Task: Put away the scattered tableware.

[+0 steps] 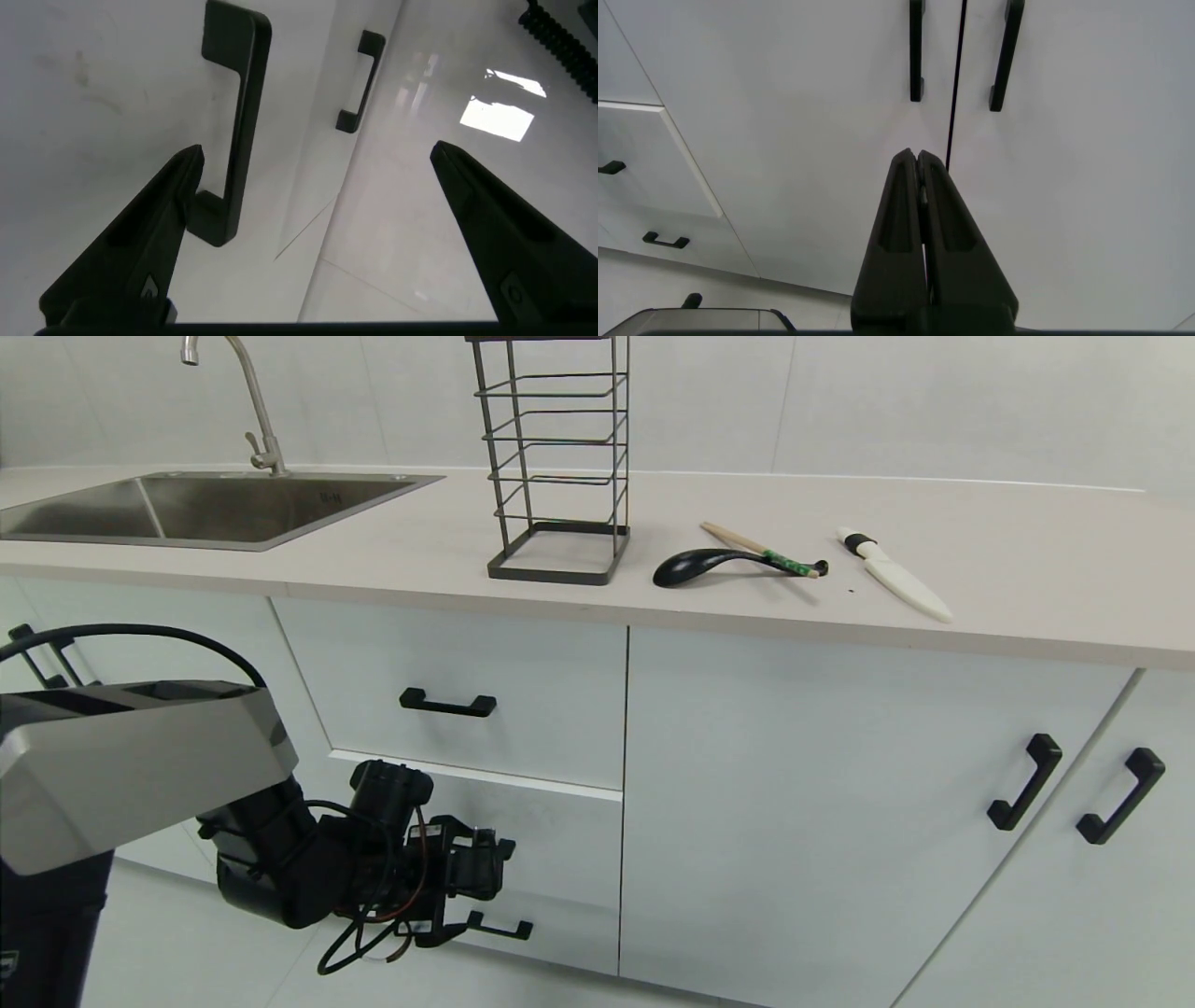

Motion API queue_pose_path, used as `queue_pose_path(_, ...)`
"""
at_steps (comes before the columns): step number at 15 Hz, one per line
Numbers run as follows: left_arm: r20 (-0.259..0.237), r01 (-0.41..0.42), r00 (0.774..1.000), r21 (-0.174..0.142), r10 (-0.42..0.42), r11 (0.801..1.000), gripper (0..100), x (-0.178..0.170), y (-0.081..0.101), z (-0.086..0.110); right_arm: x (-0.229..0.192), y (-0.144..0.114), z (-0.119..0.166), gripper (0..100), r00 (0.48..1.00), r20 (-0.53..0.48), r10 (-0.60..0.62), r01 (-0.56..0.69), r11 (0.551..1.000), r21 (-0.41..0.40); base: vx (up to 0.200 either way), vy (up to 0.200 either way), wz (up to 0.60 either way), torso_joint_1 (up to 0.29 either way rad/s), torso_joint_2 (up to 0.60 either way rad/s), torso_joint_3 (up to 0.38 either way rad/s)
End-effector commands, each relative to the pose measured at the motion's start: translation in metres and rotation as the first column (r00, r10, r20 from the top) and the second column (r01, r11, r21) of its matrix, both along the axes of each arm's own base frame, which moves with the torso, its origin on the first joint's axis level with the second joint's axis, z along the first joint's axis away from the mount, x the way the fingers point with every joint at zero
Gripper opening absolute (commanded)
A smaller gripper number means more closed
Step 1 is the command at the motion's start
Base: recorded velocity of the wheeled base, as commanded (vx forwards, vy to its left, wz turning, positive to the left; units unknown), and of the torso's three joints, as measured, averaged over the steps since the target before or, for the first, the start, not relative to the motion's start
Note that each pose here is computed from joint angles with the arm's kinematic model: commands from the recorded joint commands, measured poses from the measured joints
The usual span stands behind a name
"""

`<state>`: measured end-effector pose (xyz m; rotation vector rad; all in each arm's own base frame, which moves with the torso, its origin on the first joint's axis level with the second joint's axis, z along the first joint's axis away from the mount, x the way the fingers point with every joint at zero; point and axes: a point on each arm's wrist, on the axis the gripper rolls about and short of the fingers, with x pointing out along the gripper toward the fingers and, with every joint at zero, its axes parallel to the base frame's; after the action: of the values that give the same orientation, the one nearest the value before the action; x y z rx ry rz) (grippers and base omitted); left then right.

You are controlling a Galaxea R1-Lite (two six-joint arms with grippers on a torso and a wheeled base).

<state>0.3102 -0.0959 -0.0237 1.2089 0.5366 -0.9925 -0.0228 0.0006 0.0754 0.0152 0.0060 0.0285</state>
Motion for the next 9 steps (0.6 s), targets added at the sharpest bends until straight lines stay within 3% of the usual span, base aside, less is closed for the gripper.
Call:
queue_pose_path(1, -0.007, 0.006, 1.0, 0.003, -0.006, 1.0, 100, 0.0, -0.001, -0.003, 0.0, 0.0, 0.0, 0, 1.0, -0.002, 0.001, -0.001, 1.0, 0.0, 0.0, 0.0, 0.0, 0.0, 0.0, 0.0)
queue_pose_path(9, -0.037, 0.051, 0.998, 0.001, -0.051, 0.999, 100, 0.002, -0.002, -0.016, 0.0, 0.0, 0.0, 0, 1.0, -0.002, 0.001, -0.001, 1.0, 0.0, 0.0, 0.0, 0.0, 0.0, 0.0, 0.0)
